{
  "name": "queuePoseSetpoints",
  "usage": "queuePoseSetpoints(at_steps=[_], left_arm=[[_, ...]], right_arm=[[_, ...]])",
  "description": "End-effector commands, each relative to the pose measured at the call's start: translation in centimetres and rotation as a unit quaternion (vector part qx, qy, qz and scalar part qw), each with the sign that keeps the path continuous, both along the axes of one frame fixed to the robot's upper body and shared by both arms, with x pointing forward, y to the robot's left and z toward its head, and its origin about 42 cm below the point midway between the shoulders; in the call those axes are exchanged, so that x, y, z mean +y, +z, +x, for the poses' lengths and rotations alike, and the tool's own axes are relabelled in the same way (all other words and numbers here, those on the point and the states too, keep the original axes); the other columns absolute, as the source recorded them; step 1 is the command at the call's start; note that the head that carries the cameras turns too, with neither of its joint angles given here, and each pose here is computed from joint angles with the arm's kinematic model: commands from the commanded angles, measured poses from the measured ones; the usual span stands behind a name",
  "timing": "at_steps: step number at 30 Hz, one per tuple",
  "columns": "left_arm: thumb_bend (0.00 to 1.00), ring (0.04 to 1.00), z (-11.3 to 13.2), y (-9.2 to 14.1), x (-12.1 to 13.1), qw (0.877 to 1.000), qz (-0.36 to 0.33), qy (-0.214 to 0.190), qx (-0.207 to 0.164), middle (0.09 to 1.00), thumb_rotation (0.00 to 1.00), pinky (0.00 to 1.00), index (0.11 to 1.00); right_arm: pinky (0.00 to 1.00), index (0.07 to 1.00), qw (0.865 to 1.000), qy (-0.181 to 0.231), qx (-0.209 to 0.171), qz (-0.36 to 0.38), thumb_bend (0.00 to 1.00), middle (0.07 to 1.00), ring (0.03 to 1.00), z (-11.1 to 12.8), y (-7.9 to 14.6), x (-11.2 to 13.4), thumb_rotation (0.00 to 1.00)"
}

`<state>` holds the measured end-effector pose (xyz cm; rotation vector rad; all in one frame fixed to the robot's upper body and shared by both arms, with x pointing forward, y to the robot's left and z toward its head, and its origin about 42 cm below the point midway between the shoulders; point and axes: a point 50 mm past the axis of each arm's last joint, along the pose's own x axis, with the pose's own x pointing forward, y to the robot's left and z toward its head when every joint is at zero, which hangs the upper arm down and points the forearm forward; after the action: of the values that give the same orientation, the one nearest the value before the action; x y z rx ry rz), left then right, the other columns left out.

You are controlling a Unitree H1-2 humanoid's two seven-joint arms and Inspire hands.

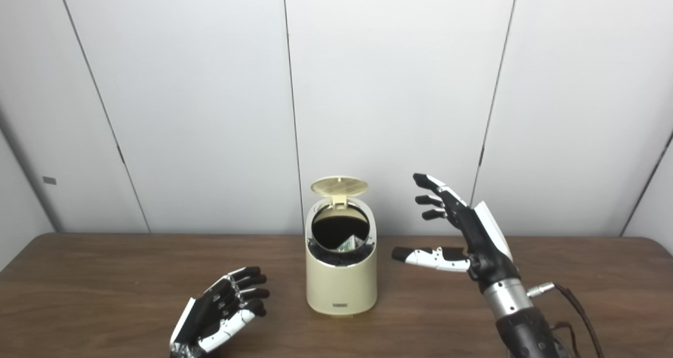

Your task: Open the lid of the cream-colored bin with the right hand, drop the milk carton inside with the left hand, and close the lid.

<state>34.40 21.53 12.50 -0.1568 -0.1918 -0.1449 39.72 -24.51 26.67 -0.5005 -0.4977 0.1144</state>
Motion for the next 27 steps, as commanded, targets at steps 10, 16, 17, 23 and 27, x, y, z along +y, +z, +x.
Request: queuePoseSetpoints(at_steps=[10,16,17,23,27], left_arm=[[0.72,0.665,1.1,1.8,-0.2,0.999,0.006,-0.004,-0.047,0.734,0.18,0.52,0.754],[0.74,0.667,1.1,1.7,-0.2,0.999,0.007,-0.001,-0.046,0.734,0.20,0.52,0.758],[0.73,0.667,1.2,1.7,-0.2,0.999,0.008,-0.001,-0.047,0.734,0.20,0.52,0.758],[0.73,0.683,1.2,2.0,-0.3,0.999,0.011,0.003,-0.049,0.737,0.20,0.53,0.760],[0.72,0.693,1.2,2.1,-0.4,0.999,0.008,0.004,-0.052,0.740,0.19,0.54,0.767]], right_arm=[[0.68,0.842,0.997,0.024,-0.034,-0.061,0.86,0.876,0.844,2.5,8.1,3.3,0.33],[0.67,0.844,0.989,0.026,-0.052,-0.136,0.89,0.869,0.840,4.1,9.3,4.6,0.35],[0.67,0.845,0.987,0.025,-0.054,-0.146,0.89,0.870,0.844,4.2,9.4,4.8,0.37],[0.74,0.846,0.976,0.022,-0.067,-0.205,0.86,0.881,0.886,5.0,9.8,5.4,0.41],[0.78,0.837,0.971,0.032,-0.063,-0.227,0.85,0.880,0.907,5.4,9.9,5.6,0.43]])
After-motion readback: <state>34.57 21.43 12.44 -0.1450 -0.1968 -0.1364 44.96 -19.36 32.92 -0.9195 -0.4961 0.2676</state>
